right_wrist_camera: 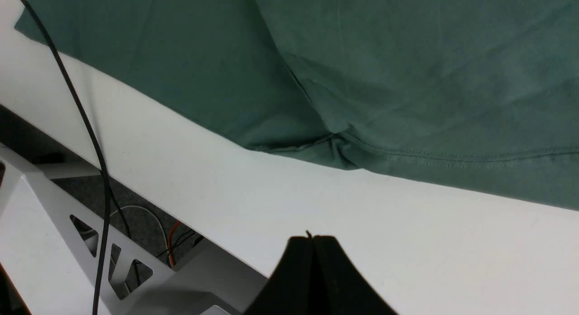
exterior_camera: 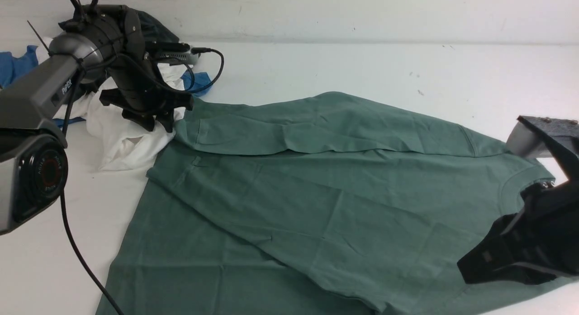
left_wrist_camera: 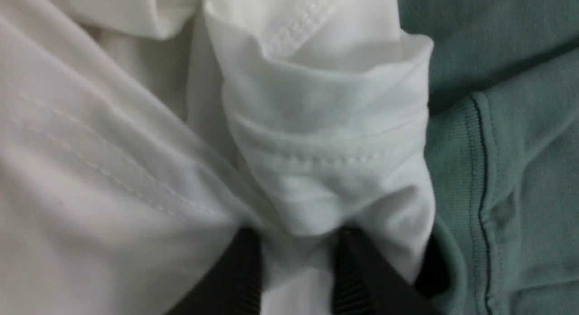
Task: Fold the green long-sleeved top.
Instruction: Use the left arm to clamp the cuff farthest from it
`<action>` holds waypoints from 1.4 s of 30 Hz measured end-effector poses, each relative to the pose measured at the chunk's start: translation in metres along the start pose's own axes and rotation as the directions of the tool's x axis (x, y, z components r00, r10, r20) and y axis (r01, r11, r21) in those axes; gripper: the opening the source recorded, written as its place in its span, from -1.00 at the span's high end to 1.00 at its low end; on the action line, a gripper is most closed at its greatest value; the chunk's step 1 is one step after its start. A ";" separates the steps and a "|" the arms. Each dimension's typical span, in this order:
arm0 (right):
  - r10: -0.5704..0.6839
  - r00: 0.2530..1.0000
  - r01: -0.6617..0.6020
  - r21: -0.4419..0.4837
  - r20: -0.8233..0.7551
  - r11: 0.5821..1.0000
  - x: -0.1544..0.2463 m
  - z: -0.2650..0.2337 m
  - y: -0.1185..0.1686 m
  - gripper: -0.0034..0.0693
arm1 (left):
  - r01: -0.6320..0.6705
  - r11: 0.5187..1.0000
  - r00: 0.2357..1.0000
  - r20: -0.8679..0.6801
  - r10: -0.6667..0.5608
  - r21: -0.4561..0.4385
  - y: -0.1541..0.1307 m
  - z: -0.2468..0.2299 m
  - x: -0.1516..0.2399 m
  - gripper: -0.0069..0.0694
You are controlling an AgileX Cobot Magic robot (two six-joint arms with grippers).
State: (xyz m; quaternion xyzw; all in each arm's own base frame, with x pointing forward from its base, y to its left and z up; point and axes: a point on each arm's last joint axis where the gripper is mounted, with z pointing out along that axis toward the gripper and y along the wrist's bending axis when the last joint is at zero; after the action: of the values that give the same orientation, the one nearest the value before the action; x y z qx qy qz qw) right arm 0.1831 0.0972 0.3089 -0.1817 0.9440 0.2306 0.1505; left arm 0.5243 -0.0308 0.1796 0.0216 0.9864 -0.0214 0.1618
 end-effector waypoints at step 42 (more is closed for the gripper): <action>0.007 1.000 -0.008 -0.021 -0.025 1.000 0.002 0.000 0.002 0.94 | 0.479 0.837 0.848 0.387 -0.362 -0.266 0.181 -0.184 0.020 -0.36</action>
State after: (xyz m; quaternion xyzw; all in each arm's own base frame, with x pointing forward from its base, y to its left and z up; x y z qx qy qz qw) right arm 0.1803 0.0981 0.3088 -0.1827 0.9440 0.2388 0.1360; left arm 0.4557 0.1596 0.3408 -0.2316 0.9138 0.1170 0.3126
